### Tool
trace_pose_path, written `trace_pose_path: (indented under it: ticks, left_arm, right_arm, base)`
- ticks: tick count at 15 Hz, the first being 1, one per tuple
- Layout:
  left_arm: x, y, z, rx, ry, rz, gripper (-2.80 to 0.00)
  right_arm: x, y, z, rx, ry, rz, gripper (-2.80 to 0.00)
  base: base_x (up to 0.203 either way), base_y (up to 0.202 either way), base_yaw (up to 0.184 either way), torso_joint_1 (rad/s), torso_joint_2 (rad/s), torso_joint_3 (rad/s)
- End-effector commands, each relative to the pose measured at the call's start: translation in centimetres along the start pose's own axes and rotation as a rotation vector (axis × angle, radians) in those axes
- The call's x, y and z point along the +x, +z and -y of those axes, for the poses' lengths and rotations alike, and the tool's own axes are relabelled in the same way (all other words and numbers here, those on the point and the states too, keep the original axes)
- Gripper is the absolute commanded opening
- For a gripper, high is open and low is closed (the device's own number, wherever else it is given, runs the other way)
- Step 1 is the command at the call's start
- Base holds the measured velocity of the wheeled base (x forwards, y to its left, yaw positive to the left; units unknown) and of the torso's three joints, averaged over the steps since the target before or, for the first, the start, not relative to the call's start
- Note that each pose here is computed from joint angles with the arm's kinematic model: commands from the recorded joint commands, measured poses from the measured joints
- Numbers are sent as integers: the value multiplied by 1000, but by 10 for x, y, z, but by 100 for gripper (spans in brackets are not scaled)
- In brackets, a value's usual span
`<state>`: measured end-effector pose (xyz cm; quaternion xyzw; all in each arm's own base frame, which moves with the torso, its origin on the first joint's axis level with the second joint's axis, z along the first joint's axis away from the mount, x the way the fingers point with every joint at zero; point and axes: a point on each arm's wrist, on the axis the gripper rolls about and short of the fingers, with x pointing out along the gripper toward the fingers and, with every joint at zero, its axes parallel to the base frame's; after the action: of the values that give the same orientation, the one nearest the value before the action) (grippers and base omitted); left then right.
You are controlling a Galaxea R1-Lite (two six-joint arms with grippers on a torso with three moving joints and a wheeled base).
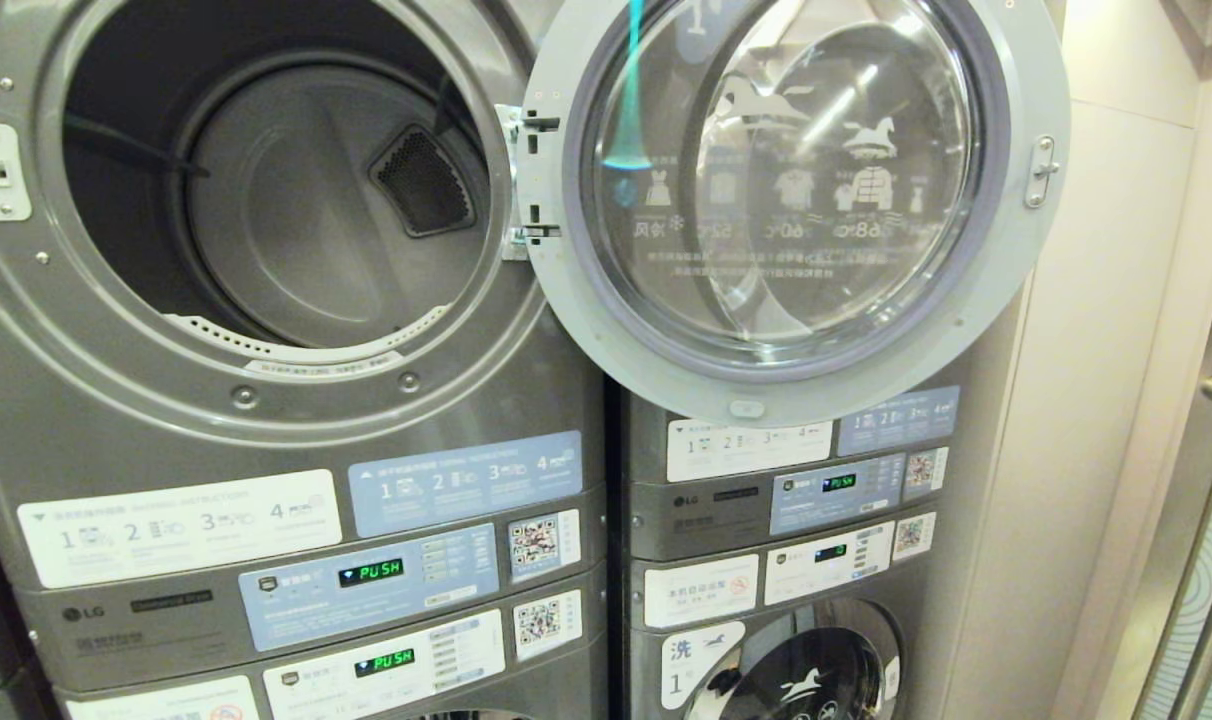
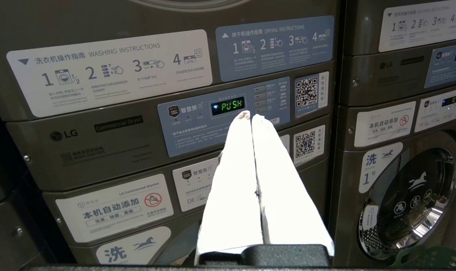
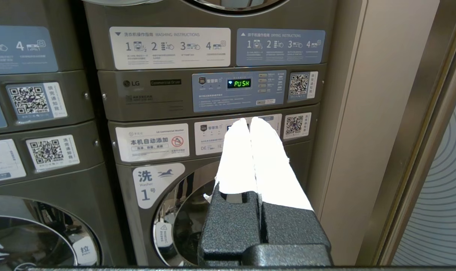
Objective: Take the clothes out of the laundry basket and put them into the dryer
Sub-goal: Take the clothes out of the basket
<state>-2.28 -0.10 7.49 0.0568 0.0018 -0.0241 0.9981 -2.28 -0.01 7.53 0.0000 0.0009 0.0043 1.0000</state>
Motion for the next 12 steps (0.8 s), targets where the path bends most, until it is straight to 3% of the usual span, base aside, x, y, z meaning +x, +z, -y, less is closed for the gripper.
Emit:
trace_pose_path:
  ticks: [1, 4, 12]
  left_arm:
    - [0, 0, 0, 1, -1, -1, -280]
    - [0, 0, 0, 1, 0, -1, -280]
    - [0, 0, 0, 1, 0, 0, -280]
  right_arm:
    - [0, 0, 0, 1, 1, 0, -280]
    - [0, 0, 0, 0, 1, 0, -280]
    - [0, 0, 0, 2, 1, 0, -280]
  base:
    - [0, 0, 0, 0, 0, 0]
    - [0, 0, 0, 3, 0, -44]
    - [0, 0, 0, 2, 2, -181]
